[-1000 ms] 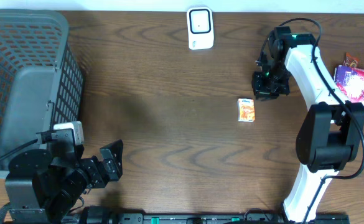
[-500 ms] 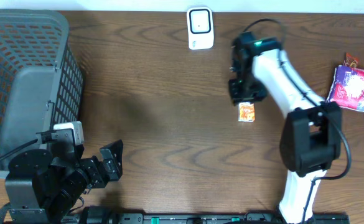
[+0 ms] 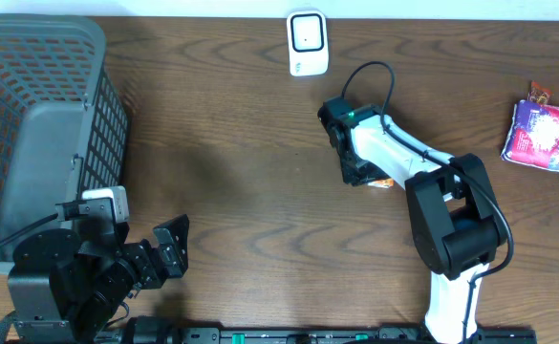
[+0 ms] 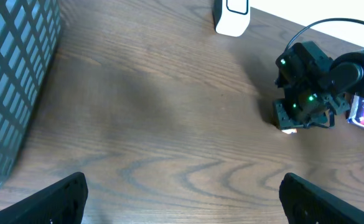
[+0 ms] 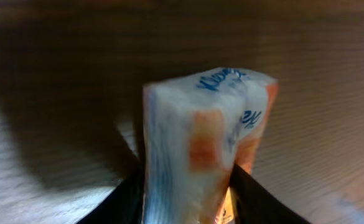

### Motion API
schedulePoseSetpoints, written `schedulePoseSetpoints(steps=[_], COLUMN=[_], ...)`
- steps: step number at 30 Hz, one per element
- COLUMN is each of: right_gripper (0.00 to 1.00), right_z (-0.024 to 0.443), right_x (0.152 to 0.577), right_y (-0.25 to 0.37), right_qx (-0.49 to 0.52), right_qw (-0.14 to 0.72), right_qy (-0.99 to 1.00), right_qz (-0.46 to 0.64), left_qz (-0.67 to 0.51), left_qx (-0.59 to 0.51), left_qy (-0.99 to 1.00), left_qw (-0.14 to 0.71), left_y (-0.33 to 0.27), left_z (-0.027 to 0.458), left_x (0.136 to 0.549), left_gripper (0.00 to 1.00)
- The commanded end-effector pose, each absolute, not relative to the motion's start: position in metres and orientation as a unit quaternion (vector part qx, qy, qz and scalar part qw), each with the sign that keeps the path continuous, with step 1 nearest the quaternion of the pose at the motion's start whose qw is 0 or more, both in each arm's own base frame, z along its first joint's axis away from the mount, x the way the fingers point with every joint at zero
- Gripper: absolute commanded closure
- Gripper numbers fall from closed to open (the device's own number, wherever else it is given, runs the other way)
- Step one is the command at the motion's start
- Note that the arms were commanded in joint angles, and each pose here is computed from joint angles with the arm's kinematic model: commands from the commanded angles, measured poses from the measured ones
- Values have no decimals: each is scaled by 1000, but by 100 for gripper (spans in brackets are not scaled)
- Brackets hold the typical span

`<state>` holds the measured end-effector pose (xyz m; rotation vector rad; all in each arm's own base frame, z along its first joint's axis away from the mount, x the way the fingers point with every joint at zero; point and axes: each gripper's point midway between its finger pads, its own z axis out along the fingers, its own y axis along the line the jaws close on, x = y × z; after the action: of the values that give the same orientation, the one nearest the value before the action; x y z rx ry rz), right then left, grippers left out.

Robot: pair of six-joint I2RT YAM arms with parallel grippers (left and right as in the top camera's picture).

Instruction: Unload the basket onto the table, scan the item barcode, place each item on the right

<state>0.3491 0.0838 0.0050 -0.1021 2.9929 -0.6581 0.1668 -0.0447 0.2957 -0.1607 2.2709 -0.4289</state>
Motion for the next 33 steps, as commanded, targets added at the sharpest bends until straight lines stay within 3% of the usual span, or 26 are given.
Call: schedulePoseSetpoints(steps=[1, 2, 3, 8, 15, 23, 28, 33], right_gripper=[78, 92, 99, 99, 99, 99, 99, 97], right_z=[0, -1, -2, -1, 59, 73, 45, 18], right_x=[345, 344, 343, 340, 360, 349, 343, 338], right_y=[80, 81, 83, 121, 188, 206, 193, 159], right_qx=[-22, -22, -22, -54, -110, -108, -78, -42], right_qw=[45, 43, 39, 0, -21, -39, -36, -53], right_qy=[974, 975, 977, 994, 976, 912, 906, 940], right_qz=[-220, -217, -210, -92, 186, 393, 414, 335], left_qz=[-175, -175, -175, -175, -175, -175, -175, -175], left_qx=[-61, -60, -61, -61, -61, -61, -61, -61], left_qy=[895, 895, 895, 895, 895, 895, 895, 895], left_qw=[406, 406, 406, 406, 406, 406, 406, 406], left_y=[-46, -46, -46, -46, -46, -46, -46, -46], left_z=[301, 301, 301, 301, 301, 301, 301, 301], left_x=[166, 166, 166, 166, 166, 166, 166, 166], left_gripper=[2, 2, 2, 2, 2, 2, 2, 2])
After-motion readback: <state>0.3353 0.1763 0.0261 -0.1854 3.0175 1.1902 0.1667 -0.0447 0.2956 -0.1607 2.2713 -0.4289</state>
